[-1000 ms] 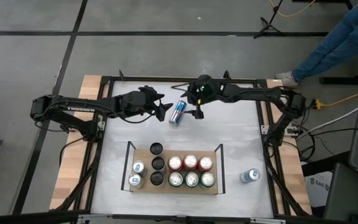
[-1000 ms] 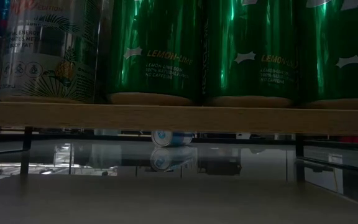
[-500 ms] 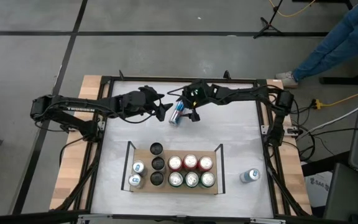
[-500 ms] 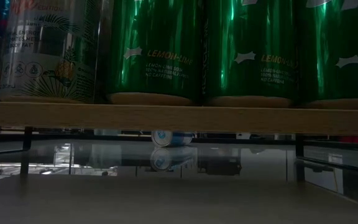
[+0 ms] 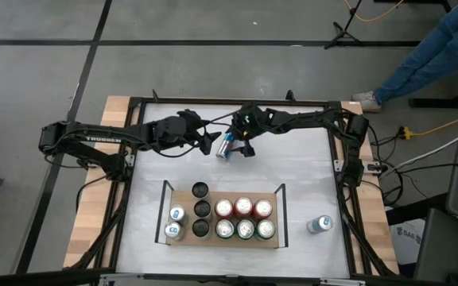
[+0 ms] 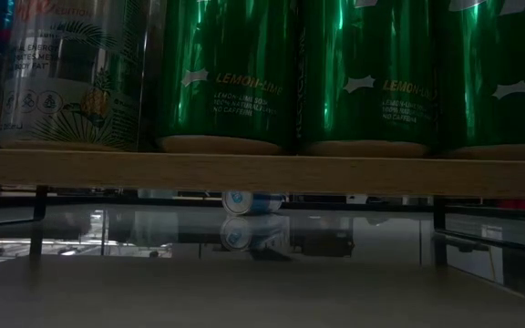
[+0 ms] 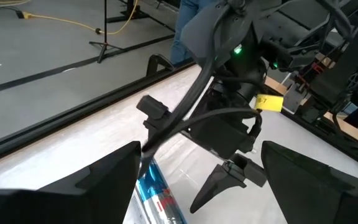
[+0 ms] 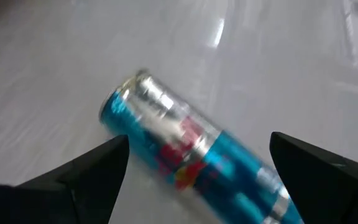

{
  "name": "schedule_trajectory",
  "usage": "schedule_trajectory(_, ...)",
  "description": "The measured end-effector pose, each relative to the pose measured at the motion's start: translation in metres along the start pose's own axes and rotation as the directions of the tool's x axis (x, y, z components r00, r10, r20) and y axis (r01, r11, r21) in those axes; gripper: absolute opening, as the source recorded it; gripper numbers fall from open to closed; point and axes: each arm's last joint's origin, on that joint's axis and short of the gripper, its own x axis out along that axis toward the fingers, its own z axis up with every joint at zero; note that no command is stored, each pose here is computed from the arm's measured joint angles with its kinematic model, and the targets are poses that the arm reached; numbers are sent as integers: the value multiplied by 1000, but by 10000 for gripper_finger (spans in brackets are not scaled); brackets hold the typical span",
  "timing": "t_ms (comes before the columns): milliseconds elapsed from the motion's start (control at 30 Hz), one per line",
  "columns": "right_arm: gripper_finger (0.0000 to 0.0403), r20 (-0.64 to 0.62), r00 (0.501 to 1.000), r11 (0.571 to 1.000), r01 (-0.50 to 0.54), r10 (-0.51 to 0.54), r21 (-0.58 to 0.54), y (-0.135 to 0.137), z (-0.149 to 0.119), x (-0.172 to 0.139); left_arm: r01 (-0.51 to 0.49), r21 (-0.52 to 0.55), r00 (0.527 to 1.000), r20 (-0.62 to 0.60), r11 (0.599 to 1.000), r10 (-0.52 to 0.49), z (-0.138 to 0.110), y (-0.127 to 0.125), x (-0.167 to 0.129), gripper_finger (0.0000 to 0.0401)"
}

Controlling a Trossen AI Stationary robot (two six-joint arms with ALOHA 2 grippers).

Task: Place canned beverage on shelf
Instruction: Put the top blue soda can on the shelf aligned with the other blue soda can

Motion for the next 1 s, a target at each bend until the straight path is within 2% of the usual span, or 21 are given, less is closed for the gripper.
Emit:
schedule_trajectory(367,381,-101,994,998,-46,51,48,6,-8,-2,8,0,1000,-4,1000,-8,0,0,0,323)
schedule_trajectory(533,381,-106,993,997,-47,53,55,7,-9,-2,42,0,999,-22,999,-42,-1,-1,0,323)
schedule_trajectory(1000,381,-162,986,998,-20,29,63,9,-9,-6,46,1,999,-26,999,-46,-1,-1,0,323)
